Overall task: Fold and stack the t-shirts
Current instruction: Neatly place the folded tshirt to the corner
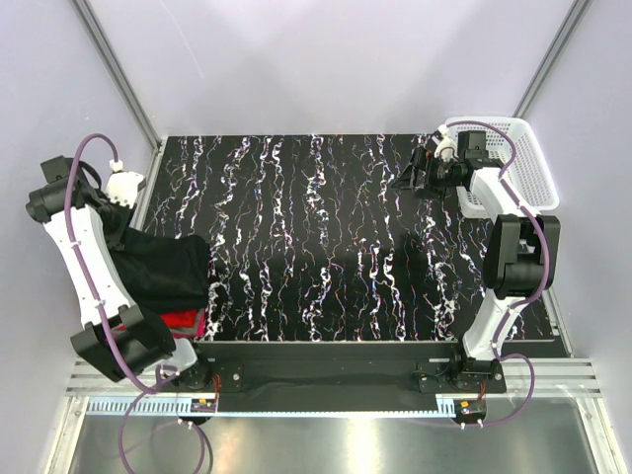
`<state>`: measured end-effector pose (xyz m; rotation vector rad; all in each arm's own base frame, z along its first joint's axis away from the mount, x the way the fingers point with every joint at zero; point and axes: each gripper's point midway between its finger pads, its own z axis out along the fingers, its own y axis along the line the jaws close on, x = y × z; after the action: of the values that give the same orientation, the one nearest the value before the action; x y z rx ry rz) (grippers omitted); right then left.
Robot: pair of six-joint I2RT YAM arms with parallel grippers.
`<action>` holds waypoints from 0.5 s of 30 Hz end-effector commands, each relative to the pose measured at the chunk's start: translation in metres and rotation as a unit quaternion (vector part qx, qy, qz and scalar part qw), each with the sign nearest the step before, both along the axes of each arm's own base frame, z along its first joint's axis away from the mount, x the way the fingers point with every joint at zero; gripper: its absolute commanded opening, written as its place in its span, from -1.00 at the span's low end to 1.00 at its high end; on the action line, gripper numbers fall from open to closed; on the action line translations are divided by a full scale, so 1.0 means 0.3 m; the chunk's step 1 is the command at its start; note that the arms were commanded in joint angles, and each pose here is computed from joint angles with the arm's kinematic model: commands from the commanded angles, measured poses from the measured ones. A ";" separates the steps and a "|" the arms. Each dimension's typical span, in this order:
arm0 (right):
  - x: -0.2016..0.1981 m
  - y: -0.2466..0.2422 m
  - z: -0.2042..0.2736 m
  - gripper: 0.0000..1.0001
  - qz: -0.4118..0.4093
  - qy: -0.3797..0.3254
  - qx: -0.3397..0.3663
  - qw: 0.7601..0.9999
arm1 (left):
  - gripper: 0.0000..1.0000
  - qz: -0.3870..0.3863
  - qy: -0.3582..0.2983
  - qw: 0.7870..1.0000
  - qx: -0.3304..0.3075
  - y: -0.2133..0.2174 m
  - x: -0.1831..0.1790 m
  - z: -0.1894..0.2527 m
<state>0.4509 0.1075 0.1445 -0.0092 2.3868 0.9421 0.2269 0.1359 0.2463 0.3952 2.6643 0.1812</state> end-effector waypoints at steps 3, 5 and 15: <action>0.011 0.019 0.046 0.99 0.007 -0.025 0.007 1.000 | -1.00 0.004 0.052 0.999 0.013 0.041 -0.029 -0.048; 0.010 0.018 0.047 0.99 0.007 -0.027 0.005 1.000 | -1.00 0.011 0.046 0.999 0.027 0.070 -0.006 -0.053; 0.011 0.020 0.022 0.99 0.006 -0.019 0.007 1.000 | -1.00 0.010 0.004 0.998 0.059 0.126 0.079 -0.006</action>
<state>0.4502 0.1075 0.1418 -0.0067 2.3889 0.9426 0.2333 0.1609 0.2240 0.3946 2.7655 0.2503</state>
